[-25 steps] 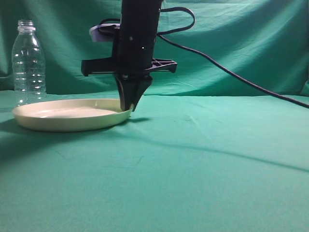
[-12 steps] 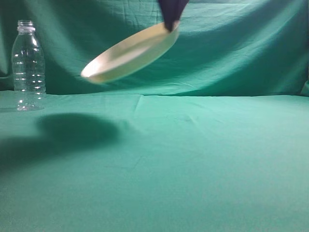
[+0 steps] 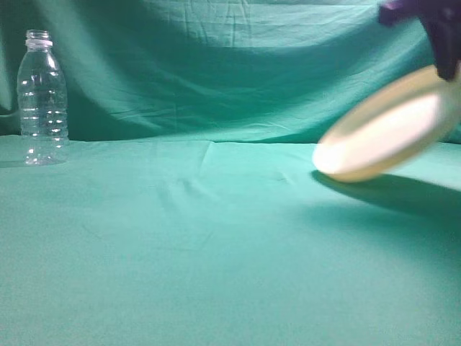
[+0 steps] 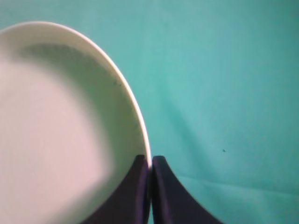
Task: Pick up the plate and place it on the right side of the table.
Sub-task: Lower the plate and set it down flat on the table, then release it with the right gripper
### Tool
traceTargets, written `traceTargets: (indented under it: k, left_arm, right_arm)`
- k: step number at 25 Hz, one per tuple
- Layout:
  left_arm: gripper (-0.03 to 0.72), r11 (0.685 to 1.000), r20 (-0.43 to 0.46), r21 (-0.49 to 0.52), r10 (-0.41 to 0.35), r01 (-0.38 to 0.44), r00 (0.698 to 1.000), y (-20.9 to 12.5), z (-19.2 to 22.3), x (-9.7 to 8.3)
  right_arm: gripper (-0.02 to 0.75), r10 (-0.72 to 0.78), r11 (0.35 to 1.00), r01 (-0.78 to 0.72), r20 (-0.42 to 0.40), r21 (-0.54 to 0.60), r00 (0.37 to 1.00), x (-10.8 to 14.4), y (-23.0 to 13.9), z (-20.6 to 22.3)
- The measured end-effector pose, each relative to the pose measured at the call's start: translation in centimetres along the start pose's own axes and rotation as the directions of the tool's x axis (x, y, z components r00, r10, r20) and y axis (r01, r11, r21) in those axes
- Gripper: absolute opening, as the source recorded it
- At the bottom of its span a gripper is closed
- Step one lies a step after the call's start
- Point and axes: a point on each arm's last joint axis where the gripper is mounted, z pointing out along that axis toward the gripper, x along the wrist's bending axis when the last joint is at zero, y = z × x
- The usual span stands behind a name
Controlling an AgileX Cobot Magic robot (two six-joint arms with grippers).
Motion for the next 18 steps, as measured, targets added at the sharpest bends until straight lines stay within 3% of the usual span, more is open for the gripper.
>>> traceTargets:
  k: [6, 12, 13, 15, 18]
  left_arm:
    - [0.000, 1.000, 0.000, 0.000, 0.000, 0.000, 1.000, 0.0, 0.0, 0.0]
    - [0.000, 1.000, 0.000, 0.000, 0.000, 0.000, 1.000, 0.0, 0.0, 0.0]
    - [0.000, 1.000, 0.000, 0.000, 0.000, 0.000, 1.000, 0.0, 0.0, 0.0]
    - [0.000, 1.000, 0.000, 0.000, 0.000, 0.000, 1.000, 0.0, 0.0, 0.0]
    - [0.000, 1.000, 0.000, 0.000, 0.000, 0.000, 1.000, 0.0, 0.0, 0.0]
  right_arm:
    - [0.000, 0.048, 0.995, -0.049, 0.011, 0.085, 0.999, -2.9, -4.6, 5.5]
    - [0.000, 0.070, 0.991, -0.070, 0.004, 0.114, 0.998, -3.4, -5.6, 8.6]
    - [0.050, 0.070, 0.990, -0.070, 0.004, 0.120, 0.998, -3.4, -5.6, 8.9]
    - [0.050, 0.069, 0.989, -0.069, 0.002, 0.129, 0.998, -3.3, -5.8, 9.3]
    - [0.249, 0.086, 0.986, -0.083, -0.010, 0.147, 0.996, -3.1, -6.0, 9.5]
